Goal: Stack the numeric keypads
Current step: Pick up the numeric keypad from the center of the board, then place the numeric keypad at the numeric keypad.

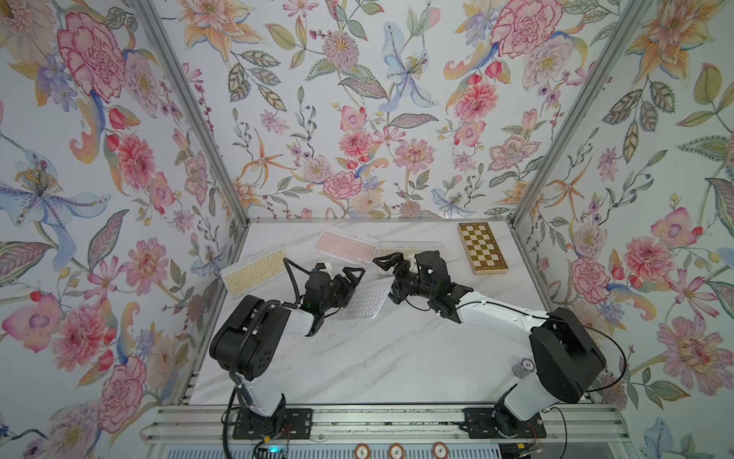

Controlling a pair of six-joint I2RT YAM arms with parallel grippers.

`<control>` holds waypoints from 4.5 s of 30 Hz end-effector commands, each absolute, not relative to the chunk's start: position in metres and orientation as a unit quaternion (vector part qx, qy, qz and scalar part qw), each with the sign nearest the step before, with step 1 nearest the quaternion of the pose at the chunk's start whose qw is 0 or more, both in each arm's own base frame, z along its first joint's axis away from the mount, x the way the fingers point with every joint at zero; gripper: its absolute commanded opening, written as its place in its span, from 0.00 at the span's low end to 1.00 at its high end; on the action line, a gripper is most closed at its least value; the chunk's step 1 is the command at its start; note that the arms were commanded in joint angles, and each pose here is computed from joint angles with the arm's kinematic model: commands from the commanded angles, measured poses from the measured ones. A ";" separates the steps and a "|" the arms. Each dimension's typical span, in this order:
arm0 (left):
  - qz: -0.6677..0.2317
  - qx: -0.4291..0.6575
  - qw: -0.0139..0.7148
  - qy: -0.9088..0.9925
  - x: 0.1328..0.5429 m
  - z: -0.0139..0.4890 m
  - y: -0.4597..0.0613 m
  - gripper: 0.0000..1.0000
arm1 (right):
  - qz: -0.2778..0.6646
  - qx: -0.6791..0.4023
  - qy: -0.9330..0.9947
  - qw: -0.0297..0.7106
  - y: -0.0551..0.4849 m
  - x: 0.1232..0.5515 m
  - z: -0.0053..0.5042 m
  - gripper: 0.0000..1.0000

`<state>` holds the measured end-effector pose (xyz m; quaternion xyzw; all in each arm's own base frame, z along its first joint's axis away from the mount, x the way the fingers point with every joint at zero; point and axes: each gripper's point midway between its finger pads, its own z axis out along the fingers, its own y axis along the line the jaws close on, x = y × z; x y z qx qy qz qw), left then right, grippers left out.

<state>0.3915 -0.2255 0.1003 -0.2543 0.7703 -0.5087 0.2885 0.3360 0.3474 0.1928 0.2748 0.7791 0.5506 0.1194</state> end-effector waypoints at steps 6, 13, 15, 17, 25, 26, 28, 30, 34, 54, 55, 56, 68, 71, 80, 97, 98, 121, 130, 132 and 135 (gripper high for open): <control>-0.509 -0.252 0.281 0.774 0.387 0.093 -0.224 0.99 | 0.555 0.245 0.789 0.097 0.370 0.316 0.223 0.97; -0.508 -0.254 0.283 0.773 0.388 0.093 -0.220 0.99 | 0.550 0.233 0.795 0.099 0.372 0.308 0.229 0.83; -0.508 -0.256 0.284 0.772 0.389 0.093 -0.218 0.99 | 0.544 0.227 0.801 0.102 0.373 0.306 0.230 0.80; -0.507 -0.257 0.285 0.771 0.389 0.093 -0.217 0.99 | 0.533 0.222 0.809 0.107 0.372 0.304 0.229 0.79; -0.509 -0.261 0.290 0.767 0.395 0.095 -0.211 0.99 | 0.517 0.210 0.821 0.120 0.371 0.303 0.230 0.64; -0.510 -0.261 0.290 0.767 0.395 0.095 -0.210 0.99 | 0.514 0.210 0.823 0.122 0.371 0.303 0.230 0.62; -0.509 -0.262 0.289 0.767 0.395 0.094 -0.207 0.99 | 0.514 0.206 0.823 0.127 0.372 0.304 0.232 0.59; -0.508 -0.263 0.289 0.768 0.395 0.092 -0.205 0.99 | 0.516 0.201 0.822 0.131 0.373 0.305 0.236 0.54; -0.505 -0.268 0.289 0.768 0.397 0.090 -0.195 0.99 | 0.513 0.195 0.824 0.138 0.373 0.307 0.238 0.43; -0.472 -0.203 0.303 0.803 0.425 0.122 -0.186 0.99 | 0.495 0.057 0.851 0.168 0.372 0.331 0.240 0.04; -0.467 -0.195 0.307 0.806 0.428 0.128 -0.186 0.99 | 0.492 0.040 0.852 0.176 0.367 0.335 0.241 0.03; -0.461 -0.188 0.311 0.809 0.431 0.133 -0.185 0.99 | 0.488 0.027 0.853 0.183 0.362 0.338 0.243 0.02; -0.406 -0.119 0.352 0.835 0.480 0.174 -0.196 0.99 | 0.472 -0.090 0.838 0.257 0.256 0.399 0.281 0.00; -0.422 -0.105 0.349 0.830 0.494 0.176 -0.219 0.99 | 0.471 -0.088 0.835 0.270 0.228 0.418 0.278 0.00; -0.451 -0.067 0.331 0.826 0.532 0.165 -0.285 0.99 | 0.487 -0.081 0.825 0.276 0.178 0.454 0.264 0.00; -0.388 -0.050 0.285 0.875 0.564 0.105 -0.309 0.99 | 0.528 -0.068 0.811 0.244 0.140 0.494 0.217 0.05; -0.388 -0.049 0.284 0.875 0.564 0.103 -0.310 0.99 | 0.531 -0.067 0.810 0.240 0.139 0.495 0.214 0.06; -0.386 -0.040 0.259 0.885 0.547 0.090 -0.324 0.99 | 0.512 -0.037 0.835 0.197 0.124 0.516 0.159 0.15; -0.373 -0.041 0.245 0.894 0.538 0.076 -0.319 0.99 | 0.507 -0.027 0.840 0.193 0.120 0.521 0.148 0.18; -0.367 -0.039 0.246 0.896 0.537 0.077 -0.317 0.99 | 0.506 -0.024 0.841 0.191 0.120 0.521 0.147 0.18; -0.360 -0.035 0.252 0.898 0.536 0.080 -0.314 0.99 | 0.505 -0.023 0.842 0.190 0.120 0.521 0.145 0.18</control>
